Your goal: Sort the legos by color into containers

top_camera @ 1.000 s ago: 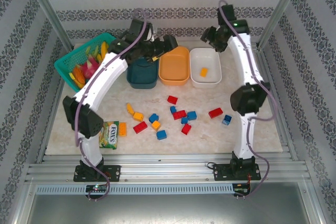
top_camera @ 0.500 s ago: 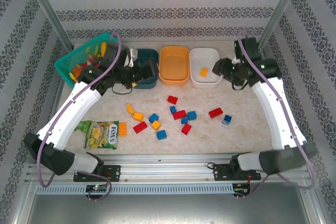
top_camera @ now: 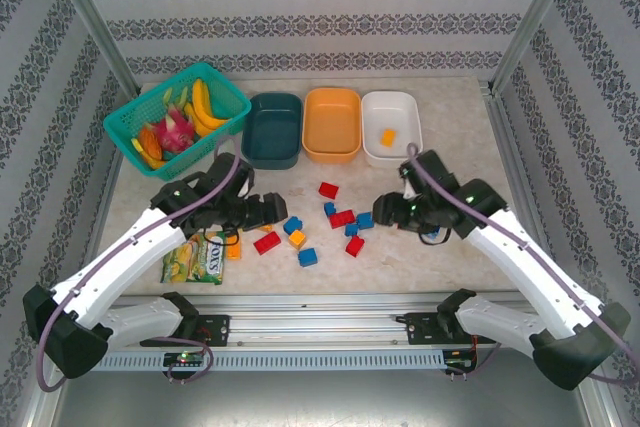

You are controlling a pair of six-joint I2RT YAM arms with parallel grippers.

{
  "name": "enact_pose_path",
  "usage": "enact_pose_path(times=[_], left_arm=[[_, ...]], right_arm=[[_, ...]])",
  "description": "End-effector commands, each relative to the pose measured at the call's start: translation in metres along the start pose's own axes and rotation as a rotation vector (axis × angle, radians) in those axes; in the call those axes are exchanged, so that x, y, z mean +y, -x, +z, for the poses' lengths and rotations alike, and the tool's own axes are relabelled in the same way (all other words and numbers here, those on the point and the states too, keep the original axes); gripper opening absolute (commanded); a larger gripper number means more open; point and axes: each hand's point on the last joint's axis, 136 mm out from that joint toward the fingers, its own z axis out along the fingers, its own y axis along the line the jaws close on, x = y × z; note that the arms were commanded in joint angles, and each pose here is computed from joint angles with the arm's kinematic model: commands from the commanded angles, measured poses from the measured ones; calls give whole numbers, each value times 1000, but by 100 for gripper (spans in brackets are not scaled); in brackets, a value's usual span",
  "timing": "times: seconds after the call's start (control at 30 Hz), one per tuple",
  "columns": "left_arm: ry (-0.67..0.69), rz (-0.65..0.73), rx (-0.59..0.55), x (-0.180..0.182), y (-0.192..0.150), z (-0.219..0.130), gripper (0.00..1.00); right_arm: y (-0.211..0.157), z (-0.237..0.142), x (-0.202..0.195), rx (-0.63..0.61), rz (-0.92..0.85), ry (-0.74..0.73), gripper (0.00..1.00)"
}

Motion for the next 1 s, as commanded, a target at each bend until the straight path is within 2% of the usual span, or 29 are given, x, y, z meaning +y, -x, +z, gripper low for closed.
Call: enact_pose_path(times=[0.0,0.13,0.3,0.43,0.67,0.97], left_arm=[[111,71,22,25,-16,15,83],[215,218,93,51,-33,49,78],[333,353,90,70,-28,65,76],[334,443,86,71,-23,79,76],[372,554,152,74,-20,108,74],[420,576,217,84,-21,134,71]], right_arm=[[-17,13,33,9,-105,159,60],[-39,31,48,48,-249,241,62],[-51,37,64,28,-369,377,64],[-58,49,54,27,-364,377,65],[-62,55,46,27,-335,369,65],[-57,51,44,-59,-322,414,71]])
